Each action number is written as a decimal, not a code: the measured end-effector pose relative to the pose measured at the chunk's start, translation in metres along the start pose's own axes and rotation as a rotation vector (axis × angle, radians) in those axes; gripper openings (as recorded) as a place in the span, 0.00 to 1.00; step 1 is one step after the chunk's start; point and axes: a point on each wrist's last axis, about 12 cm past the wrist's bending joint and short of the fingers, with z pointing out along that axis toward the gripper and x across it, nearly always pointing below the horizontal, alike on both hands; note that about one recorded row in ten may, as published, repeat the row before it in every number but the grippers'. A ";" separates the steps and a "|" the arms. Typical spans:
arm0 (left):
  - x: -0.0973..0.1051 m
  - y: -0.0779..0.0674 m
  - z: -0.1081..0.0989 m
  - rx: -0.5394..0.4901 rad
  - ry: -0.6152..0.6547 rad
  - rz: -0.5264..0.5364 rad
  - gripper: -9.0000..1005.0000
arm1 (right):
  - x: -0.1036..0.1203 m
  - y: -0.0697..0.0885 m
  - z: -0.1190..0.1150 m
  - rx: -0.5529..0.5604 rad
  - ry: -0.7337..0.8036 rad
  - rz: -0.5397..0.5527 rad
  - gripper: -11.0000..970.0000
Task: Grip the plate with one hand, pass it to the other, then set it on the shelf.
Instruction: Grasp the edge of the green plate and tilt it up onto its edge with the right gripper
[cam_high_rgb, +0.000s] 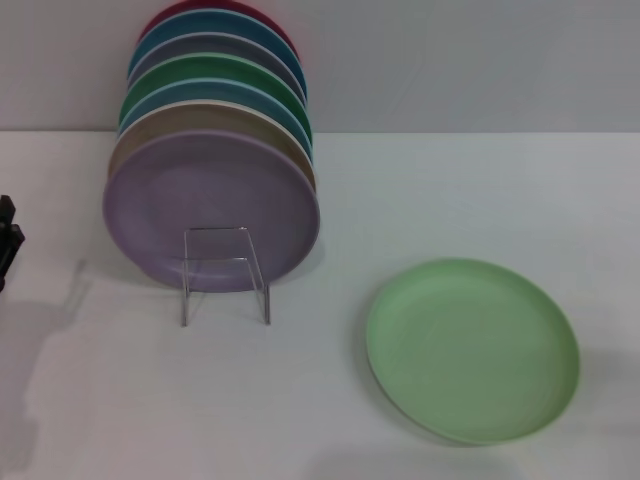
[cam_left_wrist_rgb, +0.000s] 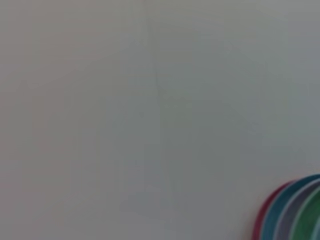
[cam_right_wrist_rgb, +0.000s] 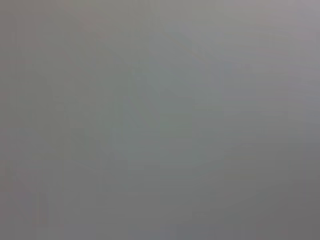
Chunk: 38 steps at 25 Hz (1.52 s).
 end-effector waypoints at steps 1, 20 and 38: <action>0.000 -0.001 0.000 0.007 0.000 0.001 0.84 | -0.004 0.005 0.002 -0.013 -0.046 0.021 0.81; -0.009 -0.007 0.029 0.038 -0.053 -0.001 0.84 | -0.017 0.040 0.109 -0.171 0.133 0.247 0.81; -0.011 -0.007 0.035 0.028 -0.064 -0.004 0.83 | -0.073 0.104 0.216 -0.304 1.100 0.178 0.81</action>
